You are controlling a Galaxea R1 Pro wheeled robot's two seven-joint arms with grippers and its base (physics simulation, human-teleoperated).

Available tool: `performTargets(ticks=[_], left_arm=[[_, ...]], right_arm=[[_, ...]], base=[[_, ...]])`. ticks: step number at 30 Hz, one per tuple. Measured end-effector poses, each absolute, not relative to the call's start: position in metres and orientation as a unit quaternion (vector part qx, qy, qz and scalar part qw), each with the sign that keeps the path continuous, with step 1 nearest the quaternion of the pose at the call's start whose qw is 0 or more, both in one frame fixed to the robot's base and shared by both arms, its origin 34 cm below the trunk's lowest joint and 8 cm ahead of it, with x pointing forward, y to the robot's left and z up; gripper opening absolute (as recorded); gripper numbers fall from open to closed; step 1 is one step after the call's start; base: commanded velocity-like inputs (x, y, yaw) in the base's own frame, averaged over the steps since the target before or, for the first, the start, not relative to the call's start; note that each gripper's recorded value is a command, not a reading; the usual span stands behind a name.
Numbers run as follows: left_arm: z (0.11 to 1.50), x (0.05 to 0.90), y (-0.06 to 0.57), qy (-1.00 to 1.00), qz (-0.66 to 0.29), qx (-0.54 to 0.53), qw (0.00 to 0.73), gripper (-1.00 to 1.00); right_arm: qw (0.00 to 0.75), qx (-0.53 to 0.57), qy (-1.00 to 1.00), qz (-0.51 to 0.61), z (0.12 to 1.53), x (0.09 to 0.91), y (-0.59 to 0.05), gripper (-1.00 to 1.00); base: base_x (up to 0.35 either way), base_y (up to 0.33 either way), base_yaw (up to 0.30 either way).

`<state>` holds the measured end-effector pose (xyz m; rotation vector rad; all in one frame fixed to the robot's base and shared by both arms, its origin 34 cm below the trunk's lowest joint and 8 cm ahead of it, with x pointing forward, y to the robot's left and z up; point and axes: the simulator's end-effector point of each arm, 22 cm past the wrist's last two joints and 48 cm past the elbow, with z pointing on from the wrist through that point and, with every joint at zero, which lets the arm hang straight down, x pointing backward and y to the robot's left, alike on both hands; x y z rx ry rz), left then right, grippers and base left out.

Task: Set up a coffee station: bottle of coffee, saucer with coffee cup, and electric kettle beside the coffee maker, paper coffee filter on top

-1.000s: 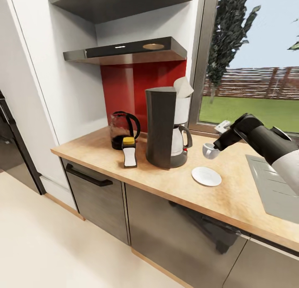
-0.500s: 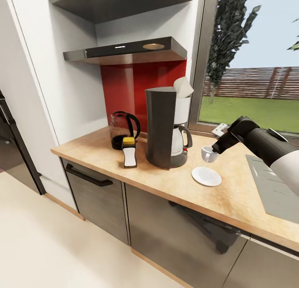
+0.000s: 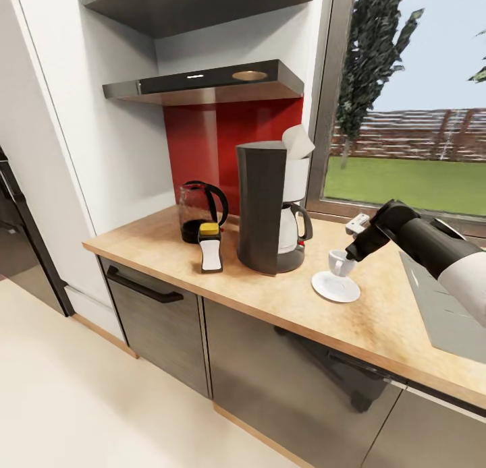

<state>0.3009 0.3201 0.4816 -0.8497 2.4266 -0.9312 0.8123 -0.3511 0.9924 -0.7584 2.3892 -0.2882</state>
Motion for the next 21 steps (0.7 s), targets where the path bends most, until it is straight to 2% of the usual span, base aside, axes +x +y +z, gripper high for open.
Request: performTargets(ticks=[21], left_arm=[[0.463,0.299,0.320,0.869,-0.334,-0.304,0.202,1.00]], right_arm=[[0.293,-0.276,0.909,-0.106,0.965,0.809,-0.359,-1.00]], base=[[0.000,0.000,0.000]])
